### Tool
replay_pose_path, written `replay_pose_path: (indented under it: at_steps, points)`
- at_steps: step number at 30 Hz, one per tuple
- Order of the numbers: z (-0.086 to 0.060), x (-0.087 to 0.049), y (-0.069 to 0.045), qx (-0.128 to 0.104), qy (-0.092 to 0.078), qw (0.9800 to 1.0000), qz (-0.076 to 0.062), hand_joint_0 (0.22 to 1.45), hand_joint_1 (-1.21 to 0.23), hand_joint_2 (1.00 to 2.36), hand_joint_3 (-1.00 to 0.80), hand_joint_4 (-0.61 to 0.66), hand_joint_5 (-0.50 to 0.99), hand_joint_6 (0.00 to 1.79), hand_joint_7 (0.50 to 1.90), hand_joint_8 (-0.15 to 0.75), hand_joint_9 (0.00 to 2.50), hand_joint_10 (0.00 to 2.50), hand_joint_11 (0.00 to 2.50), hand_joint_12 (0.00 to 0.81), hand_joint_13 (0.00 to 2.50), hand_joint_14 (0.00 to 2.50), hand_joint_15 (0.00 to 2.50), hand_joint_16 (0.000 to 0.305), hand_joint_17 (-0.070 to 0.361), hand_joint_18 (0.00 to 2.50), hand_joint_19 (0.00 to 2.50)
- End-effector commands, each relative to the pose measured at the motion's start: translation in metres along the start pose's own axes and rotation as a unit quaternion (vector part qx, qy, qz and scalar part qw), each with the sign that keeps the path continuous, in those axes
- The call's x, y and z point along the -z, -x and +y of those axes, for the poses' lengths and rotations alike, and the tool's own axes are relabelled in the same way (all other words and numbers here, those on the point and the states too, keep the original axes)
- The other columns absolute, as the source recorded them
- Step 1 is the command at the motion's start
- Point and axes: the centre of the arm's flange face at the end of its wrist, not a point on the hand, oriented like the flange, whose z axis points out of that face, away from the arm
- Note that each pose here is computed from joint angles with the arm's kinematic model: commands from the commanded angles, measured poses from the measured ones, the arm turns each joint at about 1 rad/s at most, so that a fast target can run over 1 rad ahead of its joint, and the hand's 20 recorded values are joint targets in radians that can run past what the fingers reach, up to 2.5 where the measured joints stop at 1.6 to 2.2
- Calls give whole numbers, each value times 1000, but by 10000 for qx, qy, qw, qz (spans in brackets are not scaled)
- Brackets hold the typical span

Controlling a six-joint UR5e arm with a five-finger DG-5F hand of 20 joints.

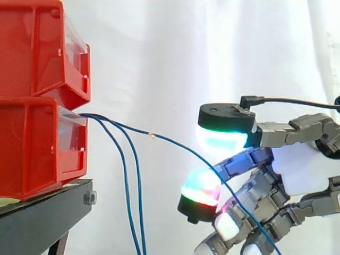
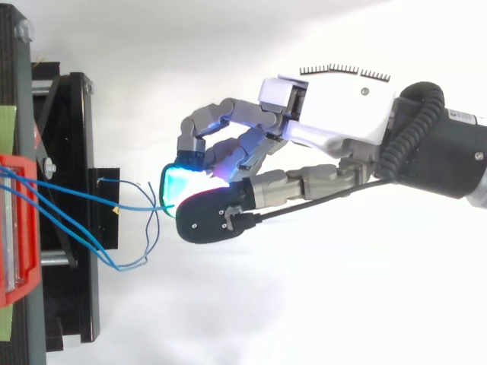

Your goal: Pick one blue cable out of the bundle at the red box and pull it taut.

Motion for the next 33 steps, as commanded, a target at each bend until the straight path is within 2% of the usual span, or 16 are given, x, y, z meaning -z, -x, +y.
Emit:
replay_pose_path:
  at_steps: [1,6,11,15,20,28,33]
  points:
    - [9,-2,-1,-35,85,10000,6,561,-662,1015,-297,249,-142,824,1068,374,938,10,394,411,571,6,194,64,144,814,396]
    - [19,-3,-1,-15,127,9999,4,580,-684,1015,-276,261,-144,838,1070,373,936,10,403,404,572,6,195,63,141,817,390]
    - [17,-1,-5,57,32,10000,44,590,-689,1015,-270,266,-144,845,1066,368,934,10,405,401,578,6,198,62,140,816,399]
    - [16,1,-7,95,-30,9999,53,530,-605,1007,-415,264,-144,840,1003,378,935,10,399,418,576,6,193,65,147,827,386]
    - [14,4,-8,187,-162,9997,64,505,-597,1002,-475,264,-141,829,993,389,936,9,390,426,576,5,191,67,152,831,381]
    - [13,5,-8,227,-196,9995,73,601,-771,1011,-359,267,-144,848,1063,362,928,10,413,398,582,6,187,61,138,817,392]
    - [13,5,-8,227,-196,9995,73,625,-796,1018,-253,245,-142,870,1070,362,940,10,429,389,596,6,186,61,136,846,386]
